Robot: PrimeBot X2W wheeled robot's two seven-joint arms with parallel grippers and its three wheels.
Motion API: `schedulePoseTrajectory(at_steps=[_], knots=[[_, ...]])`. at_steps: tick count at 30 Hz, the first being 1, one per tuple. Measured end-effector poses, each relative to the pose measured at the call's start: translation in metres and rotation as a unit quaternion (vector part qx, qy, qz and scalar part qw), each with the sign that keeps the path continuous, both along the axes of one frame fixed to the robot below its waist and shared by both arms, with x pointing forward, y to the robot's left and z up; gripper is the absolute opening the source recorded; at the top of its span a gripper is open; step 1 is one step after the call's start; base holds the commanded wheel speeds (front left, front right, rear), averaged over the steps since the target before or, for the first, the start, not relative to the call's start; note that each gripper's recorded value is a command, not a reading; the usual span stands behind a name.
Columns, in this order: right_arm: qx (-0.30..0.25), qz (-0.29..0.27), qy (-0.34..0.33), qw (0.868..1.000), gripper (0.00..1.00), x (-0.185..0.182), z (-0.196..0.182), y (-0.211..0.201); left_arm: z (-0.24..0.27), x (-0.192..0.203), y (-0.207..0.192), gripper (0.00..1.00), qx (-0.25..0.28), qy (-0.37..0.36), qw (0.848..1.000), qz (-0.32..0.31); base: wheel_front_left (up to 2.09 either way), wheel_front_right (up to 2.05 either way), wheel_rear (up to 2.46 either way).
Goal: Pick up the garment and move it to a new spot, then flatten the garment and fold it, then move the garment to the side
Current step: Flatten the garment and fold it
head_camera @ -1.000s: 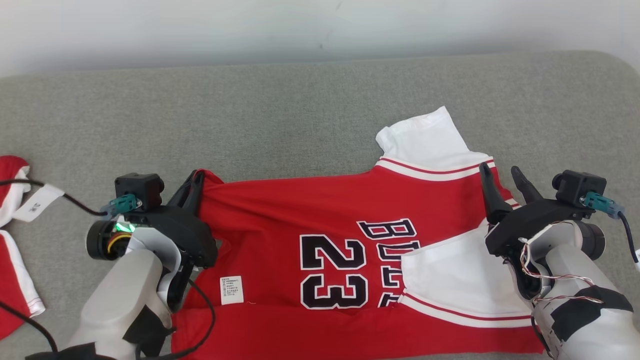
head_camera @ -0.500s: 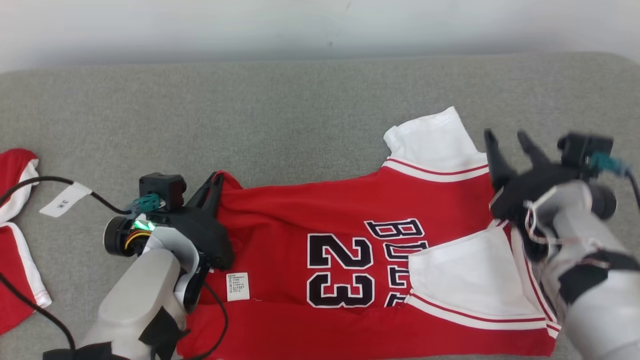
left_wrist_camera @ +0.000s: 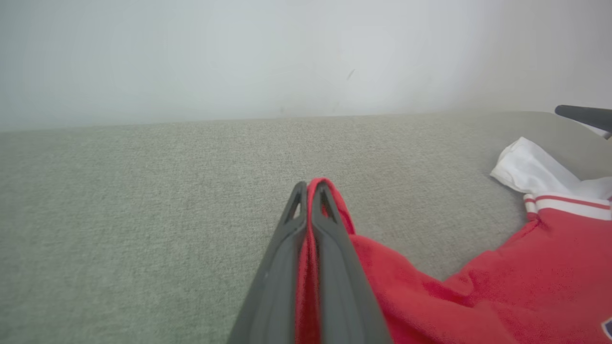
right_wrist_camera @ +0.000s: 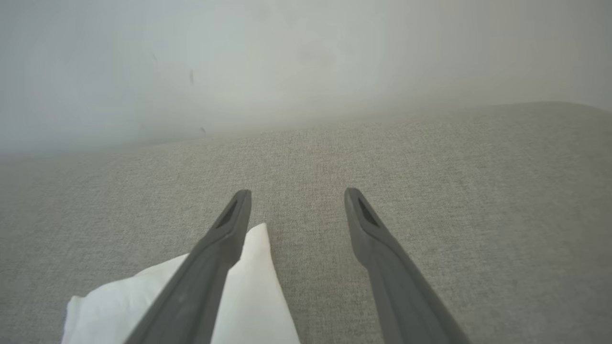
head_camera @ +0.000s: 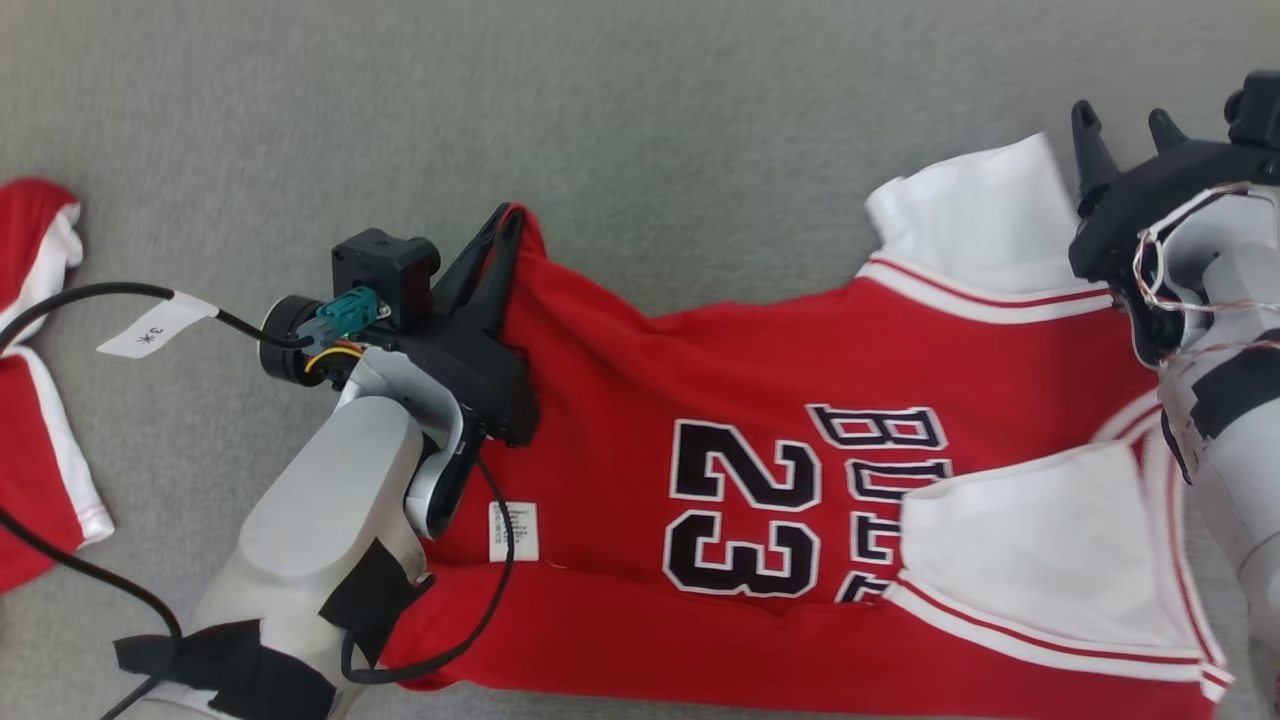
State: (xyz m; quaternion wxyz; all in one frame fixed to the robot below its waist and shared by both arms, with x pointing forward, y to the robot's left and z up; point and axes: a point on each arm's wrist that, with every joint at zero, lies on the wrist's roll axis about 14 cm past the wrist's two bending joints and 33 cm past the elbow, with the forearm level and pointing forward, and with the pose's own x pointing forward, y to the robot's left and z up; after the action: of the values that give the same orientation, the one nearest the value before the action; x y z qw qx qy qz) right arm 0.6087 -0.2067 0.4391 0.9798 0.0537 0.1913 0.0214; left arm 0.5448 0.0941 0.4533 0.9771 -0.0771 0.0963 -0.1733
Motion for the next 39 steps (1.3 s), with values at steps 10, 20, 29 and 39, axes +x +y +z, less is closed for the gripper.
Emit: schedulePoseTrajectory(at_steps=[10,20,29,39], knots=[[0.020,0.031,0.042,0.998,1.00,0.012,-0.048,0.042,-0.019,-0.004,0.024,0.00,0.006,0.014,1.000,0.026,0.00,0.00,0.00],[-0.005,0.045,0.043,0.998,0.00,0.019,-0.050,0.044,-0.024,-0.009,0.036,0.00,-0.009,0.027,0.999,0.044,0.00,0.00,0.00],[-0.002,0.000,-0.053,0.999,0.00,0.017,0.016,0.009,-0.005,-0.014,0.057,0.00,-0.020,0.013,0.997,0.076,0.00,0.00,0.00],[0.089,-0.010,-0.138,0.986,0.00,-0.026,0.055,0.014,0.012,-0.029,0.036,0.00,-0.055,0.003,0.996,0.065,0.00,0.00,0.00]])
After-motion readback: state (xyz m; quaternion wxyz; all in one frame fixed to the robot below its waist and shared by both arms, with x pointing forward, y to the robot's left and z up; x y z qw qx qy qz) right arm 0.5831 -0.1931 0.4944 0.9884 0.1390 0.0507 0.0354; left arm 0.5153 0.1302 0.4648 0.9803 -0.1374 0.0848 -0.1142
